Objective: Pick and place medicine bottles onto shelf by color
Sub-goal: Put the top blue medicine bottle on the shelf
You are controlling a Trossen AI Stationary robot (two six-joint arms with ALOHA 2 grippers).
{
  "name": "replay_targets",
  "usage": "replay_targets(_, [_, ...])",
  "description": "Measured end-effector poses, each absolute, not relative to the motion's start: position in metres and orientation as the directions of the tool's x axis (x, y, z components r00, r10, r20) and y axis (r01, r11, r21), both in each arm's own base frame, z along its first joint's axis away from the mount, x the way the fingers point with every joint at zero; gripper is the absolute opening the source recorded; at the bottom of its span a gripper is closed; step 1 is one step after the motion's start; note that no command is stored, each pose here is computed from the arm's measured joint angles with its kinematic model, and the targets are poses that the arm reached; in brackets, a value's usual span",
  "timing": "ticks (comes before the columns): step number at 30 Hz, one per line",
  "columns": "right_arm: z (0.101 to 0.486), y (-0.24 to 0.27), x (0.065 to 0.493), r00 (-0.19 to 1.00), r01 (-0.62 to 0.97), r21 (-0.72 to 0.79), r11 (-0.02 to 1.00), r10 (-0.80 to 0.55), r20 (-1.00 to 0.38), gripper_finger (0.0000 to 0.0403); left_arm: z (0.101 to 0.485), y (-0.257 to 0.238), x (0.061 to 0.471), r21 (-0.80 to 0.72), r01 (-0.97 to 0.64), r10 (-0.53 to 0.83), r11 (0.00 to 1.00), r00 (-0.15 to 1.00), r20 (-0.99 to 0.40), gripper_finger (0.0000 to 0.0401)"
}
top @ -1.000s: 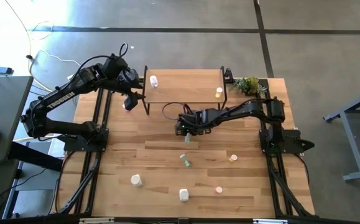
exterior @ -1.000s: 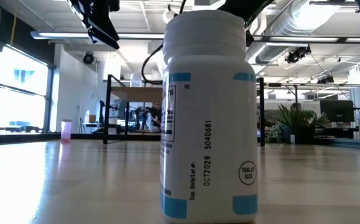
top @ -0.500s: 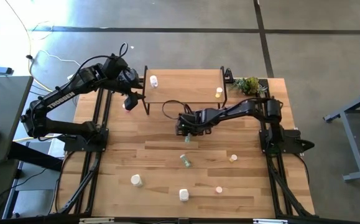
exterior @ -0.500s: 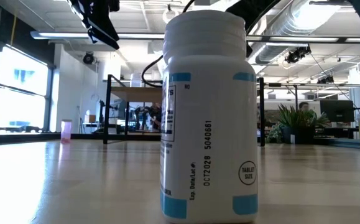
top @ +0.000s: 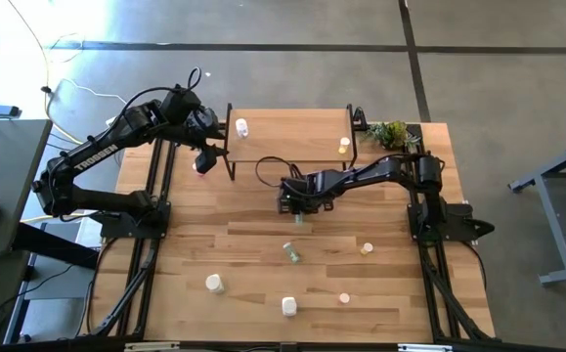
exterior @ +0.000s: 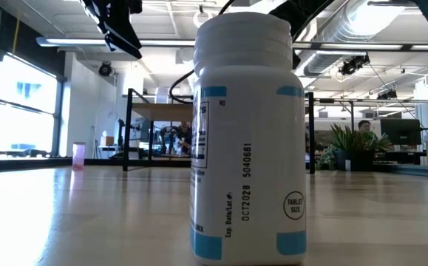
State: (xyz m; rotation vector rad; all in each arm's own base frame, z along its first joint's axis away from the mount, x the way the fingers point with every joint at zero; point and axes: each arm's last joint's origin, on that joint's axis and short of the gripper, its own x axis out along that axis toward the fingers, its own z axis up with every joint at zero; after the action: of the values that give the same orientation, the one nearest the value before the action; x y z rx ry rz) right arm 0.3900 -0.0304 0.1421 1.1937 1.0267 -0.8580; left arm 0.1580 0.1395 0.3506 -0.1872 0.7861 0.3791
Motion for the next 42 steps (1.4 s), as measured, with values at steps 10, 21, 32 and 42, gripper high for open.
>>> replay_targets(10, [0.170, -0.006, 0.391, 0.426, 0.853, 0.411, 0.320, 0.026, -0.904, 0.0086, 0.351, 0.139, 0.158, -0.024, -0.400, 0.262, 0.916, 0.644, -0.719, 0.0229])
replay_targets(21, [0.226, -0.009, 0.406, 0.744, 0.616, 0.551, 0.563, -0.186, -0.642, 0.0085, 0.351, 0.140, 0.158, -0.023, -0.399, 0.264, 0.917, 0.646, -0.716, 0.0229])
replay_targets(32, [0.256, -0.041, 0.421, 0.855, 0.506, 0.366, 0.781, -0.401, -0.328, 0.0085, 0.351, 0.140, 0.158, -0.011, -0.388, 0.264, 0.921, 0.646, -0.716, 0.0229])
replay_targets(42, [0.284, -0.073, 0.423, 0.871, 0.492, 0.097, 0.865, -0.491, -0.034, 0.0085, 0.351, 0.140, 0.158, -0.010, -0.388, 0.264, 0.922, 0.646, -0.717, 0.0229])
